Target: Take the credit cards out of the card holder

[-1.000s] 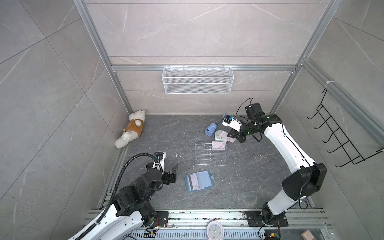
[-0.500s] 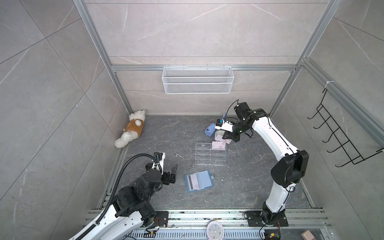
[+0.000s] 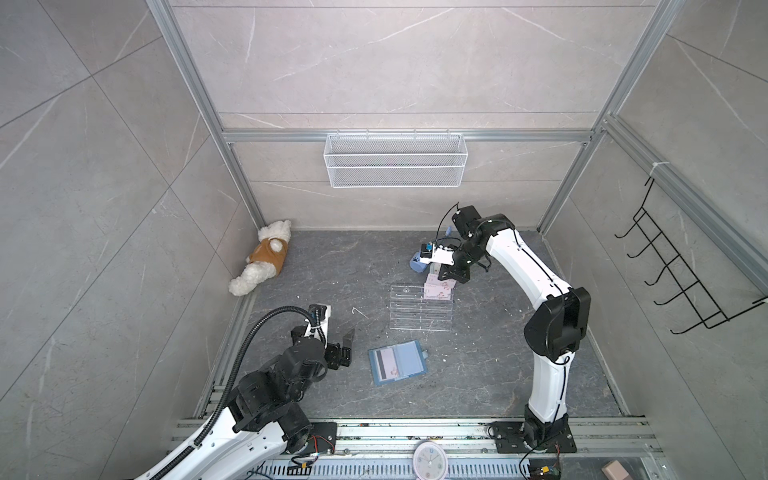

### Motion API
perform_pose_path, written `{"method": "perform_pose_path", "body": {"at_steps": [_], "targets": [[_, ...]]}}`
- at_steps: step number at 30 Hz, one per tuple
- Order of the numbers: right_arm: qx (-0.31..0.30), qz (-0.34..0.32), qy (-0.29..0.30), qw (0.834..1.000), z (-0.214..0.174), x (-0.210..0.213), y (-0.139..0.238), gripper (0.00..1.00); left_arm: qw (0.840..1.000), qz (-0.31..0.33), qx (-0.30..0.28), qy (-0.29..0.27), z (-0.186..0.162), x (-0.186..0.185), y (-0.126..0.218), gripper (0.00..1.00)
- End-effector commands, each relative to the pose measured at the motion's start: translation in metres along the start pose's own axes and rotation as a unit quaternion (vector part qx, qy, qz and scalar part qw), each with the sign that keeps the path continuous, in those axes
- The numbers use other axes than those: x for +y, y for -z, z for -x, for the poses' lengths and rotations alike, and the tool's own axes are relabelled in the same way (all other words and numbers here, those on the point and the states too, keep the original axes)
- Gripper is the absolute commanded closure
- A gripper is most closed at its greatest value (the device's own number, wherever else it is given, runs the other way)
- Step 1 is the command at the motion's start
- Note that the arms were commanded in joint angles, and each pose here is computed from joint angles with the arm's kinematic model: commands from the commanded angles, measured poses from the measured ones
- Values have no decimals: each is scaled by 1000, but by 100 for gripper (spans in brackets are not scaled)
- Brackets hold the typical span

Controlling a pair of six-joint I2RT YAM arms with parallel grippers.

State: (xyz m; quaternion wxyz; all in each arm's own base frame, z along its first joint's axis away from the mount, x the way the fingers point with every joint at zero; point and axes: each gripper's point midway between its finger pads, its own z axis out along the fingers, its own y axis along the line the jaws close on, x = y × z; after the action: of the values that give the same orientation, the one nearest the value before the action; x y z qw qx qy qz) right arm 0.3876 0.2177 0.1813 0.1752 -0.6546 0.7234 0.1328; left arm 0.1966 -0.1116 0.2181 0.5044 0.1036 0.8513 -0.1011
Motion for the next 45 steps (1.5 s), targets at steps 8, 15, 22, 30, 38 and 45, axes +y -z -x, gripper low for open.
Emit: {"method": "perform_pose_path", "body": {"at_steps": [8,15,22,30,38,45], "targets": [[37,16,16,999,-5,-2,-16,100,1000,8,-1,-11,2,1,-2,0],[49,17,19,998,-11,-3,-20,100,1000,8,0,-14,1,0,-4,0],[52,17,14,998,-12,-6,-25,100,1000,5,4,-16,0,-2,-5,0],[45,24,15,999,-9,-6,-30,100,1000,0,4,-17,0,-4,-6,0],[47,27,15,998,-9,-6,-34,100,1000,-4,7,-19,-1,-7,-8,0],[45,30,16,998,-8,-5,-36,100,1000,-8,8,-18,-1,-8,-8,0]]}}
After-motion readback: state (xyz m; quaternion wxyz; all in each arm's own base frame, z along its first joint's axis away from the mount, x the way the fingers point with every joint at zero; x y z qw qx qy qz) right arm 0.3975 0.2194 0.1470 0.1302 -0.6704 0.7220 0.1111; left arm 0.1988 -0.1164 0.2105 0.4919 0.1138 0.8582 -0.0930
